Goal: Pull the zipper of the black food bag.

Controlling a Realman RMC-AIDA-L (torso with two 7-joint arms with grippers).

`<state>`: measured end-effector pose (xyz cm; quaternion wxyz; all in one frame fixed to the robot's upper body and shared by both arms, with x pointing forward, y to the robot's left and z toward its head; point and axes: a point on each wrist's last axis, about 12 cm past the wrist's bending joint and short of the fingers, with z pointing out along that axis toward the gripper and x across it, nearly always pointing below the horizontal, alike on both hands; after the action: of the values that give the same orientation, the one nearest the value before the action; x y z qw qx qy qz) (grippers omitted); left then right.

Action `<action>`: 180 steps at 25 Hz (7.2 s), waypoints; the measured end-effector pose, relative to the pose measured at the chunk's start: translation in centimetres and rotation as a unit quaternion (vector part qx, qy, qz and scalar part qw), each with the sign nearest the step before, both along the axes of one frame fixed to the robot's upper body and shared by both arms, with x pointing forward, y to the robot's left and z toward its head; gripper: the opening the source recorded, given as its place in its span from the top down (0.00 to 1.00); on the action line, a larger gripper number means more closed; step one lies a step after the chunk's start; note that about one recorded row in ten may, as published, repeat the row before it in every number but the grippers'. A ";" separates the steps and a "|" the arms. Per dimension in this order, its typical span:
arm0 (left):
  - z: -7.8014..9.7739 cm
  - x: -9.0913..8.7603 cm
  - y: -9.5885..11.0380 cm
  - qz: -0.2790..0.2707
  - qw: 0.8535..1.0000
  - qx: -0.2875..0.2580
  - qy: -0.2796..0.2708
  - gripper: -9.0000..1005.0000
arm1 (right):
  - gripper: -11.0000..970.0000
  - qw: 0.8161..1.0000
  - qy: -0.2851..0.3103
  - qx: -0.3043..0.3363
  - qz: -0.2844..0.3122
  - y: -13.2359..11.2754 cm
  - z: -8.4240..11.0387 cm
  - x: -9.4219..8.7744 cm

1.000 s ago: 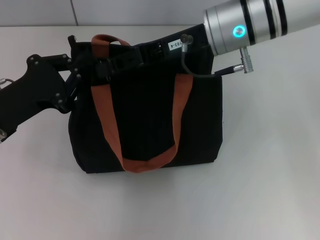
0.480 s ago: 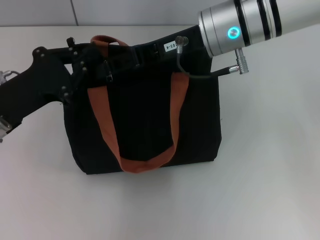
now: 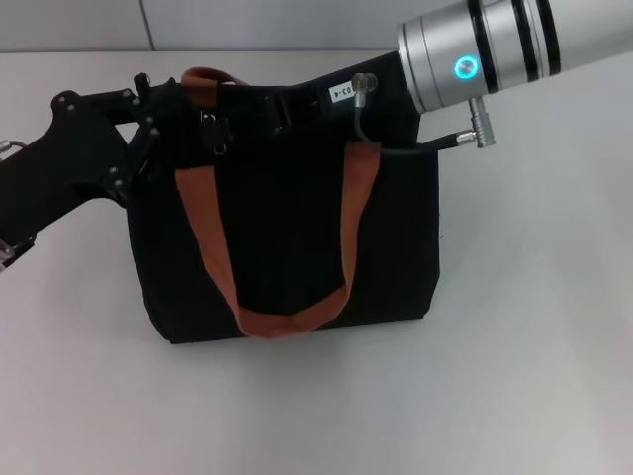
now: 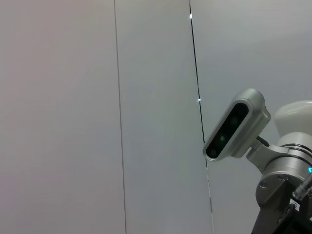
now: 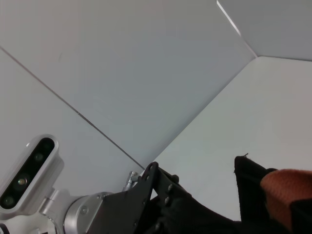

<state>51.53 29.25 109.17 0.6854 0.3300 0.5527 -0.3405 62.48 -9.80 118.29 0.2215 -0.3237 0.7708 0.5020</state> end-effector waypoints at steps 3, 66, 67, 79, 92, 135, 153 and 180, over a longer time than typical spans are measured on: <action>0.0 -0.1 0.0 -0.002 1.000 -0.001 0.000 0.96 | 0.79 1.000 -0.009 0.000 0.003 0.0 -0.1 0.0; 0.0 -0.3 1.3 0.011 0.998 -0.038 0.053 0.95 | 0.36 0.929 -0.282 0.236 0.032 -14.5 -6.7 -11.6; 0.0 -0.3 1.4 0.011 0.998 -0.039 0.057 0.95 | 0.32 0.928 -0.288 0.232 0.036 -14.4 -7.4 -12.0; -0.2 -0.7 2.5 0.010 0.995 -0.039 0.092 0.95 | 0.18 0.941 -0.308 0.132 0.041 -13.1 -14.0 -15.2; 0.5 -1.7 5.6 0.009 0.986 -0.047 0.160 0.90 | 0.18 0.937 -0.313 0.149 0.049 -13.1 -13.5 -15.3; -4.2 -8.2 2.0 -0.189 0.960 0.118 0.170 0.17 | 0.18 0.944 -0.297 0.119 0.081 -11.4 -14.5 -14.9; -4.3 -8.2 1.9 -0.187 0.960 0.121 0.169 0.17 | 0.18 0.942 -0.303 0.126 0.076 -11.2 -14.6 -15.0; -4.3 -8.1 1.8 -0.189 0.959 0.120 0.172 0.17 | 0.18 0.940 -0.305 0.129 0.077 -11.0 -14.5 -15.0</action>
<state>43.42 31.04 104.86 0.4585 0.4452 0.6264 -0.4464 47.53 -20.80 103.81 0.4465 -0.4886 0.5677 0.4896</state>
